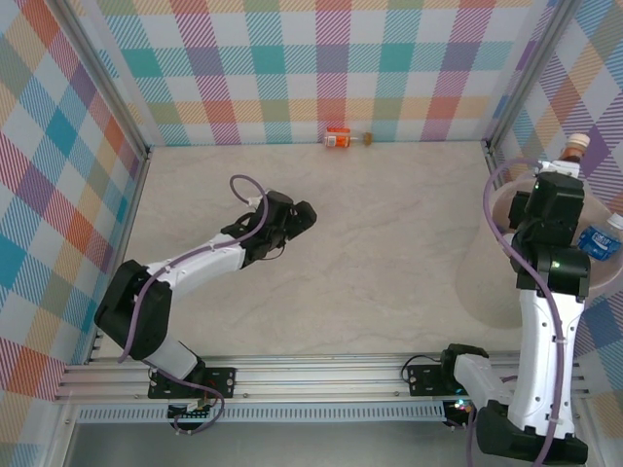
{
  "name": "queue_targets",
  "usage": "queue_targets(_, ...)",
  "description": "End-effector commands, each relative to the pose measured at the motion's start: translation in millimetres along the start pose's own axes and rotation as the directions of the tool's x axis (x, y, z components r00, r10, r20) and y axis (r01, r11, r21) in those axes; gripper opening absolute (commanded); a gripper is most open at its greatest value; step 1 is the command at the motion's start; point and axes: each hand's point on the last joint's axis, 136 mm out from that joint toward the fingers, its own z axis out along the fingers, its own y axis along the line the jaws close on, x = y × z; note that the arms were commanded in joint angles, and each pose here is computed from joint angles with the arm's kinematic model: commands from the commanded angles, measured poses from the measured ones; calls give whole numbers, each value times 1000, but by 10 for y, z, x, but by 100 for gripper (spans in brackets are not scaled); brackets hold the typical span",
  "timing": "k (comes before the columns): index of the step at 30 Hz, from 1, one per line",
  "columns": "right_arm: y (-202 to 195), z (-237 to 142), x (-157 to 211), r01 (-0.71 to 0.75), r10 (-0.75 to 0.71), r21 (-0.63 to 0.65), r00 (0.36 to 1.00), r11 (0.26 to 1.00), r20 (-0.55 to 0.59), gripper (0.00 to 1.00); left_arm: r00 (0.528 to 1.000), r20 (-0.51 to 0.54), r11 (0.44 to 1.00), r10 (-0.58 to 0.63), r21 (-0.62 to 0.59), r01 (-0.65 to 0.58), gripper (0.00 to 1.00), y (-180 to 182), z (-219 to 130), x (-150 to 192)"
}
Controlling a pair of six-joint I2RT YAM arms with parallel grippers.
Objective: Put the plastic bottles in the bin
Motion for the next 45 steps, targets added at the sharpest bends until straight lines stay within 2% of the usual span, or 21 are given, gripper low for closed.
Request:
queue_targets(1,-235,57,90,31,-27,98,999,995,-40,56,999,-32,1000,28,5,-28,100,-100,21,56)
queue_targets(6,-233,240,129,53,-49,69,997,996,-66,64,998,-44,999,35,7,-35,100,-164,52,87)
queue_targets(9,-221,258,101,61,-57,57,996,996,-73,74,998,-53,999,43,9,-43,100,-211,61,117)
queue_targets(12,-207,215,114,64,-61,47,997,997,-53,88,997,-52,999,50,6,-49,100,-243,68,138)
queue_targets(16,-222,175,96,31,-29,50,999,998,-33,92,997,-57,998,56,8,-55,100,-284,87,180)
queue_targets(19,-193,198,87,-41,43,32,997,999,-59,85,996,-66,998,62,7,-61,100,-311,102,213)
queue_targets(23,-171,448,224,-92,95,32,985,995,-145,70,996,-67,998,65,8,-65,100,-326,110,226)
queue_targets(29,-253,838,513,-280,285,58,925,958,-253,47,995,-68,997,72,-5,-73,100,-286,112,244)
queue_targets(31,-198,928,630,-299,299,47,908,953,-294,41,995,-69,997,72,-9,-72,100,-274,122,250)
queue_targets(35,1,986,745,-323,294,-34,894,946,-338,36,994,-76,997,74,-17,-76,100,-260,150,267)
queue_targets(39,80,876,623,-342,293,-104,900,934,-323,36,994,-83,997,74,-20,-76,100,-258,173,282)
queue_targets(45,-1,536,291,-353,318,-145,923,924,-217,40,994,-82,997,77,-26,-79,100,-245,186,284)
